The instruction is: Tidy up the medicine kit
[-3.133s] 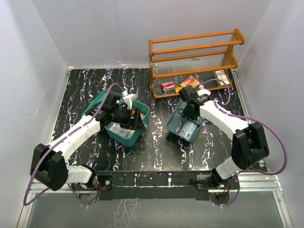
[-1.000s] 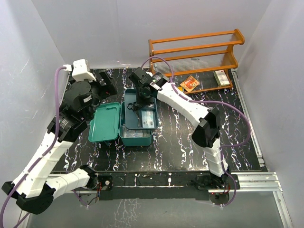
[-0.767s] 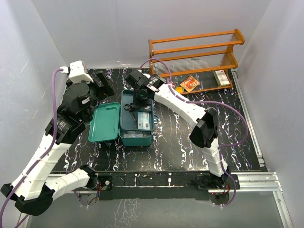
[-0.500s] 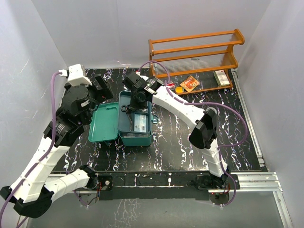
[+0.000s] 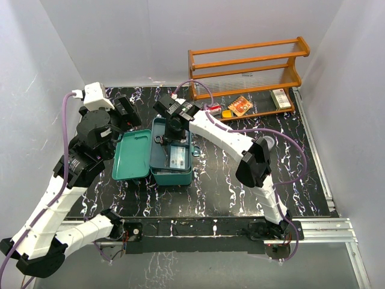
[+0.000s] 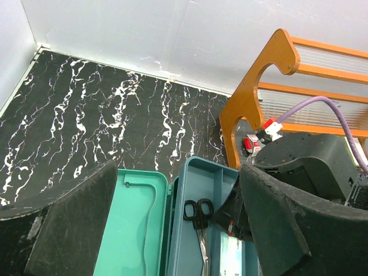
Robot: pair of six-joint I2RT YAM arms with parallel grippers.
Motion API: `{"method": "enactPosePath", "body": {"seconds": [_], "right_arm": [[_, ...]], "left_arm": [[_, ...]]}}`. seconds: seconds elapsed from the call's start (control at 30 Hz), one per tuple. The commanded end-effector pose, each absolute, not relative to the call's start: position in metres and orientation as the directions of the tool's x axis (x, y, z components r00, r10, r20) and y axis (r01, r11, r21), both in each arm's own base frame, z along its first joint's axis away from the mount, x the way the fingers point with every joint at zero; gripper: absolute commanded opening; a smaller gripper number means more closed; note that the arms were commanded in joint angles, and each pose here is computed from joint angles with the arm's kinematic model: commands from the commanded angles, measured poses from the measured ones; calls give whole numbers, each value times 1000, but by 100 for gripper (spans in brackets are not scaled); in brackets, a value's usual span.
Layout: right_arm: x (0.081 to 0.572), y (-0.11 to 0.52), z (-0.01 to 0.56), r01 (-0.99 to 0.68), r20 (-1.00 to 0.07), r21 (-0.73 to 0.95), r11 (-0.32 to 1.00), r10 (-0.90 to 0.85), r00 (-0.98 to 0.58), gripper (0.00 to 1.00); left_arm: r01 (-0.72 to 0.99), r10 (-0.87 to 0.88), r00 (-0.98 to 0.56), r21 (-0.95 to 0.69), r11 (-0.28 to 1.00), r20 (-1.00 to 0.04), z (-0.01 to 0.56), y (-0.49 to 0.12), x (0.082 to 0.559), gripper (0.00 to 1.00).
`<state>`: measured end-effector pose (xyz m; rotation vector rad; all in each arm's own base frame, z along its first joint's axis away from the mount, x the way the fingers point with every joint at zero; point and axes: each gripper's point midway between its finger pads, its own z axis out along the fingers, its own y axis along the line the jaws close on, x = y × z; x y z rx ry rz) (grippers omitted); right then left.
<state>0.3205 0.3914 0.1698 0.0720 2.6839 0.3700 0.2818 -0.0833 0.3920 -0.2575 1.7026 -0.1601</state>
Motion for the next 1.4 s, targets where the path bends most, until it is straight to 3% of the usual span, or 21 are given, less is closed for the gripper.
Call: {"method": "enactPosePath", "body": {"seconds": [0.0,0.83,1.37], "right_arm": [[331,393,175,-7,-451,269,963,119,-884,0],[323,381,154,-46,-417,176,983,33,-908,0],[316,381,167,-51,-401,205,977,36,-915,0]], "left_arm": [[-93,-251,-122,-241,966,-960,393,-79,280,87],[-89,-230,-161,-218,972,-960,378,-85,284,87],[-42,-263,-512,-282,958,-818,249,-121,257,58]]}}
